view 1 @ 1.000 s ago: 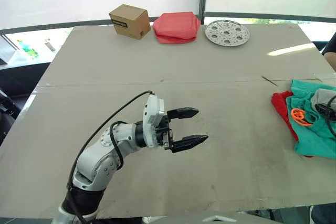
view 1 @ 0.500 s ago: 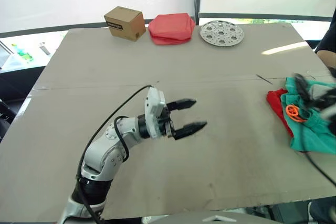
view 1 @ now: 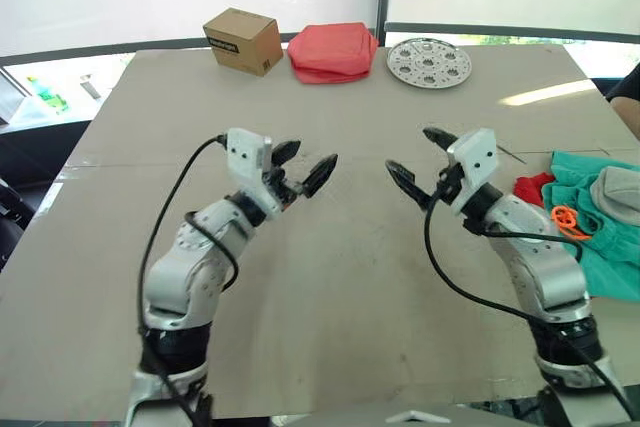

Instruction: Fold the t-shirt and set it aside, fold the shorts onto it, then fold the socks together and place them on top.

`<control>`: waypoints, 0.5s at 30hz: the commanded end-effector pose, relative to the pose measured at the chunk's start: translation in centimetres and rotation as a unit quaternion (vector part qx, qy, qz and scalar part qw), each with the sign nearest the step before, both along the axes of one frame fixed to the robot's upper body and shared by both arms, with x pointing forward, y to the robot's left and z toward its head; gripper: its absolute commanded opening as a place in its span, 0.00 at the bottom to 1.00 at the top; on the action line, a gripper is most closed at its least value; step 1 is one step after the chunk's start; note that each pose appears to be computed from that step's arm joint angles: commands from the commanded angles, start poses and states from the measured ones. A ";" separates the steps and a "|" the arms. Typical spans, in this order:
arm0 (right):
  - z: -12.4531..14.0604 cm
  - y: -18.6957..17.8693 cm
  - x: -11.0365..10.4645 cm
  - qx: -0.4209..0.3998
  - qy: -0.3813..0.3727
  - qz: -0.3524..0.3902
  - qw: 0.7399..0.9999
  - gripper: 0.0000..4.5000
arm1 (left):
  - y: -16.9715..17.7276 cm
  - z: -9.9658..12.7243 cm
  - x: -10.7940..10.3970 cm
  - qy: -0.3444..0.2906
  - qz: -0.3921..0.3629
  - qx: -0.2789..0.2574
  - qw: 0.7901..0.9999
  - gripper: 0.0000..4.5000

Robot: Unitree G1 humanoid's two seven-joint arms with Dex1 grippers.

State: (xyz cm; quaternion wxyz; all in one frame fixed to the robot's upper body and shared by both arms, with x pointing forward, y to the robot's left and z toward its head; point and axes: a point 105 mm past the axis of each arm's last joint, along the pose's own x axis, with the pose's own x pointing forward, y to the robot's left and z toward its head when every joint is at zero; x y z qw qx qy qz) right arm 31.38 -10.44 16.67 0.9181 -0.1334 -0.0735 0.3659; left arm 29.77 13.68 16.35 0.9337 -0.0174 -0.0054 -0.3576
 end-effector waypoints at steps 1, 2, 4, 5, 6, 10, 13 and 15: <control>0.1 -2.6 -1.6 -0.039 -0.003 0.017 0.999 0.99 | 1.0 0.4 -2.6 -0.001 -0.045 0.026 0.999 1.00; 0.0 -3.2 -1.9 -0.044 0.002 0.017 0.999 0.99 | 1.3 0.3 -2.9 0.004 -0.047 0.026 0.999 1.00; -0.6 -5.2 -2.8 -0.057 0.019 0.002 0.998 0.99 | 2.7 -0.3 -3.9 0.020 -0.045 0.036 0.998 1.00; -0.8 -5.9 -3.2 -0.060 0.027 -0.003 0.998 0.99 | 3.1 -0.5 -4.3 0.027 -0.045 0.038 0.998 1.00; -0.9 -6.5 -3.7 -0.064 0.032 -0.009 0.997 0.99 | 3.5 -0.8 -4.9 0.033 -0.048 0.046 0.997 1.00; -1.0 -10.2 -7.1 -0.065 0.068 -0.050 0.994 0.99 | 6.5 -2.5 -8.4 0.093 -0.042 0.080 0.992 1.00; -0.9 -11.4 -8.4 -0.075 0.080 -0.063 0.992 0.99 | 7.8 -3.3 -9.9 0.121 -0.042 0.095 0.987 1.00; -0.8 -11.9 -9.0 -0.080 0.088 -0.068 0.991 0.99 | 8.7 -3.6 -10.6 0.139 -0.040 0.100 0.984 1.00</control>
